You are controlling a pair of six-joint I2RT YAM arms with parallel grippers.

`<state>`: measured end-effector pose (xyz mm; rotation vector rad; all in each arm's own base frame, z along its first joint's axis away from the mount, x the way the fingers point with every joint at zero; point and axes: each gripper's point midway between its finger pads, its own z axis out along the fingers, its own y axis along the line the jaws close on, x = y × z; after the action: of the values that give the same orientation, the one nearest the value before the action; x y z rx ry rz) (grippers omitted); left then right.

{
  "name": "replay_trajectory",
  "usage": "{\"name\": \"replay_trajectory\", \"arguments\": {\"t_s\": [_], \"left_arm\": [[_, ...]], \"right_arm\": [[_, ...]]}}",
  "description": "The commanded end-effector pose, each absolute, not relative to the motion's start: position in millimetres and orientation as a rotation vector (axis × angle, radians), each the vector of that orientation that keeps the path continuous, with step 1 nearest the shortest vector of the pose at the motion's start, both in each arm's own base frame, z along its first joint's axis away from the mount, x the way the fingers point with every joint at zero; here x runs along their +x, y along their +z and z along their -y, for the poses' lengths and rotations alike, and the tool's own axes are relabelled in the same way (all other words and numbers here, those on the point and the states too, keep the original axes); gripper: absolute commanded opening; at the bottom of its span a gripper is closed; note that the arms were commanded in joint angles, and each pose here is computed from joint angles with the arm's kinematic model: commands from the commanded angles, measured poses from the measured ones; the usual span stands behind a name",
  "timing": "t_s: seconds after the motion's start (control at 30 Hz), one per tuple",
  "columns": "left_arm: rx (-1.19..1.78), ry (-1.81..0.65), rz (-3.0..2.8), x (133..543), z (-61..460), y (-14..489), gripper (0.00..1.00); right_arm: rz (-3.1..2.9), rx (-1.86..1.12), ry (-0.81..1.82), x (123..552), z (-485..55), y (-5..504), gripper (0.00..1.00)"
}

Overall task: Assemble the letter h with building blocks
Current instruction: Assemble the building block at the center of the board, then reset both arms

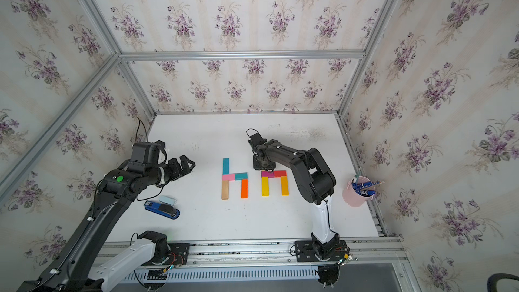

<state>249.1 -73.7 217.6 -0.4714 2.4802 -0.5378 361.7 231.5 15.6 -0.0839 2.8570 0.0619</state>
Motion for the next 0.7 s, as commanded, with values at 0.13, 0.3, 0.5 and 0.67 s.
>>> {"name": "replay_trajectory", "arguments": {"t_s": [0.13,0.3,0.5,0.67], "left_arm": [[-0.459,-0.550,-2.455,252.8,74.5,221.9,1.00],[-0.461,-0.553,-2.456,252.7,74.8,221.5,1.00],[-0.460,-0.554,-2.449,254.4,74.9,223.3,1.00],[-0.422,-0.494,-2.364,272.5,67.8,263.2,1.00]], "right_arm": [[-2.873,-0.079,0.020,357.7,-225.7,15.1,0.53],[-2.857,-0.088,0.003,362.7,-225.6,23.2,0.61],[-2.753,-0.097,0.025,373.8,-227.7,63.9,0.72],[-2.519,-0.046,0.056,392.9,-220.4,157.3,0.76]]}}
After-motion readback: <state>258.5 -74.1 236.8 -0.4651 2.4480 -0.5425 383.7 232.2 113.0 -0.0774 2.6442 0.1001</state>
